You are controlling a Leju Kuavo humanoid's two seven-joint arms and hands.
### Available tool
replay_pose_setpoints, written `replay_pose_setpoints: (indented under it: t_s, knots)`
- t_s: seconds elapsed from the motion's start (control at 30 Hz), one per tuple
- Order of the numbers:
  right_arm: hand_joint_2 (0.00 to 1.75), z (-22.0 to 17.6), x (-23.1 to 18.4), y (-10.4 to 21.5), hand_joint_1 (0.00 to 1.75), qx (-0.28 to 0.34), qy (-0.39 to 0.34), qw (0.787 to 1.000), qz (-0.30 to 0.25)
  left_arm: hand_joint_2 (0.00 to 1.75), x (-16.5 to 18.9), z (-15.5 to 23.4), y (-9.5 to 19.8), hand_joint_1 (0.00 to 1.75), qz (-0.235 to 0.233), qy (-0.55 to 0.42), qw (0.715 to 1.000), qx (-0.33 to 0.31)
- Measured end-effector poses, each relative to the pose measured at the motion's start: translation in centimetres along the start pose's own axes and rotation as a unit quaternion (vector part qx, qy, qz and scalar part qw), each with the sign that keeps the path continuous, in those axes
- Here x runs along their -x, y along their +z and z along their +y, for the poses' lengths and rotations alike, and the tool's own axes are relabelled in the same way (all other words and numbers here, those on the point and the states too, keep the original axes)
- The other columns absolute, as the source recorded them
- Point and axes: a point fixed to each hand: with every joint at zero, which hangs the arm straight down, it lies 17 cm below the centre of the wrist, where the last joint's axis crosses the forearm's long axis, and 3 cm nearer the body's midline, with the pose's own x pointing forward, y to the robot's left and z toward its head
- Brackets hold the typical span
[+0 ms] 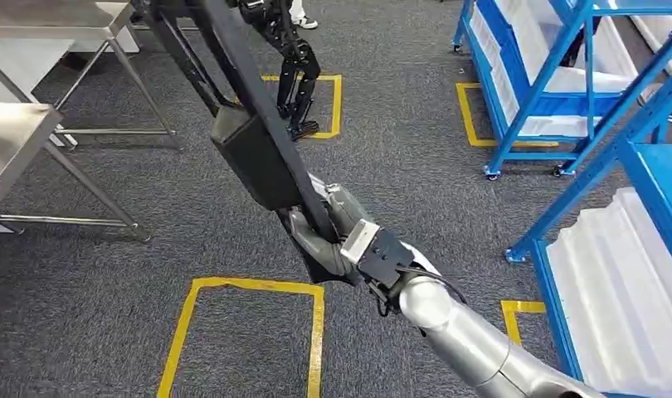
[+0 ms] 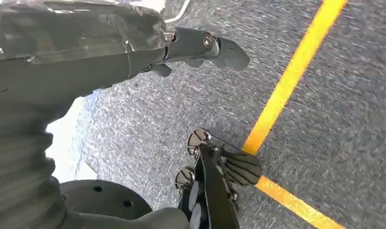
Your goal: Take the parts from the cabinet and place them on the table.
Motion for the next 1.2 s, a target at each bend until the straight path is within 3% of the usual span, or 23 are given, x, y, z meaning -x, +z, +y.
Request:
replay_pose_setpoints:
  t_s: [0.7,1.2]
  knots:
    - [1.75,0.5,-0.4,-0.4,1.75,-0.007,0.0,1.0,-0.007,1.75,-0.1,-0.1,0.0,0.0,0.001,-0.004,1.0,0.004]
    - [1.75,1.1,-3.1,-1.9,1.75,-0.016,-0.006,0.999,-0.051,1.75,0.1,-0.2,-0.1,0.0,0.01,-0.002,1.0,0.015]
